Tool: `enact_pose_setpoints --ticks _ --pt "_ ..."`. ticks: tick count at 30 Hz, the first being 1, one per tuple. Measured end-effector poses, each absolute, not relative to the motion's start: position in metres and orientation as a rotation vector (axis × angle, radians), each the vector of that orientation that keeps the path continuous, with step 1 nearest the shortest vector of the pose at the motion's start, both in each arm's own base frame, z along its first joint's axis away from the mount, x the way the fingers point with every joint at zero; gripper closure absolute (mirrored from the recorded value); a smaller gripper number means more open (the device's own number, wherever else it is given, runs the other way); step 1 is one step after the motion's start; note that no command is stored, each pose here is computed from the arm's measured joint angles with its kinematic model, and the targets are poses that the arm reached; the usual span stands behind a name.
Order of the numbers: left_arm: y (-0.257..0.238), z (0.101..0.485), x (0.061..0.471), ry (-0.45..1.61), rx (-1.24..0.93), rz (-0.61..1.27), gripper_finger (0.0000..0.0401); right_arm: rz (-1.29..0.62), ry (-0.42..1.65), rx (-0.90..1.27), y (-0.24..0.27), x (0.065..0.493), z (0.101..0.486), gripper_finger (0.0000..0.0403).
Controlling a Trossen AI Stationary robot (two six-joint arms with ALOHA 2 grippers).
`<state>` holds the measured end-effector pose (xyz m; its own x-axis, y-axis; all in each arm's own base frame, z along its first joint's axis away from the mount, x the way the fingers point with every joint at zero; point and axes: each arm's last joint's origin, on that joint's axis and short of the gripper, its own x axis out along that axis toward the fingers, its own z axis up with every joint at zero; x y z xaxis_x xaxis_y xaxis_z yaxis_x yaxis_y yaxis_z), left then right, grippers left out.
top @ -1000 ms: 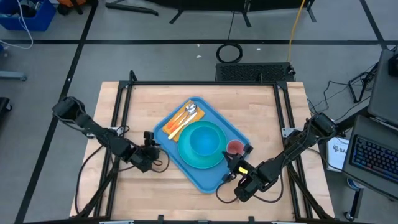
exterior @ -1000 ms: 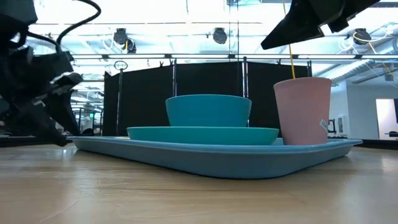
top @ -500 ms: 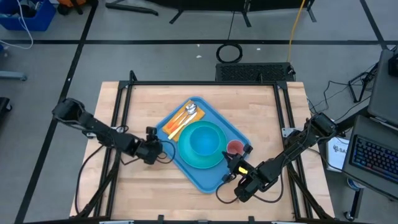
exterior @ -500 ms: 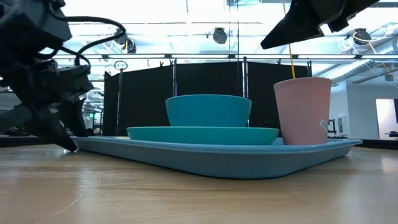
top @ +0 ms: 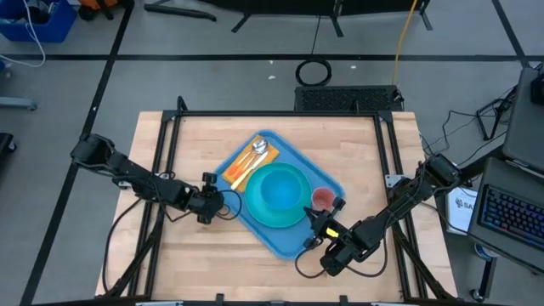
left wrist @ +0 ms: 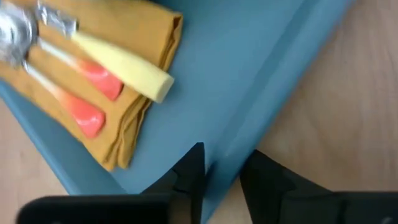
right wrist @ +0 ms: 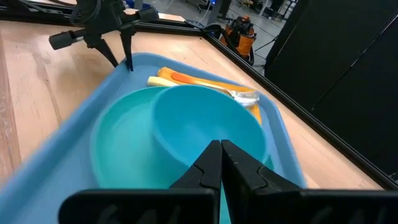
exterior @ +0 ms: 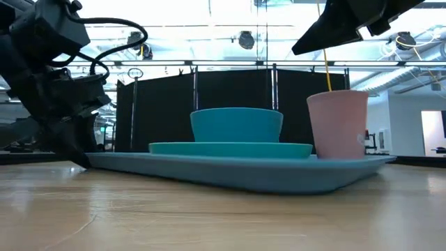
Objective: Set up tray
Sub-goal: Move the blue serving tray to the center of the table
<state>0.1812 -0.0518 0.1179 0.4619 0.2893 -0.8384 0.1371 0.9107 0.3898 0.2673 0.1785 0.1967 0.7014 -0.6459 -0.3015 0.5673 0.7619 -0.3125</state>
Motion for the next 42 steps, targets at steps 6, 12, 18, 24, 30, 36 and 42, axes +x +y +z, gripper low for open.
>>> enact_pose_setpoints --ticks 6,12,18,24,30,36,42 --pt "-0.052 0.118 0.182 1.086 0.424 0.108 0.0333 -0.680 0.411 -0.202 0.179 0.267 0.197 0.0403" --pt "-0.052 0.117 0.182 1.092 0.357 0.110 0.0330 -0.680 0.411 -0.202 0.179 0.267 0.197 0.0403" --pt "-0.053 0.117 0.182 1.080 0.259 0.140 0.0334 -0.680 0.411 -0.202 0.179 0.267 0.197 0.0403" --pt "-0.059 0.119 0.185 1.048 0.176 0.109 0.0330 -0.681 0.411 -0.202 0.179 0.267 0.197 0.0403" --pt "-0.065 0.119 0.184 1.026 0.157 0.088 0.0336 -0.681 0.411 -0.202 0.178 0.267 0.197 0.0403" --pt "-0.071 0.119 0.182 1.016 0.102 0.102 0.0337 -0.681 0.411 -0.202 0.178 0.267 0.197 0.0403" --pt "-0.078 0.120 0.181 0.993 0.074 0.087 0.0338 -0.681 0.411 -0.202 0.178 0.267 0.197 0.0403"
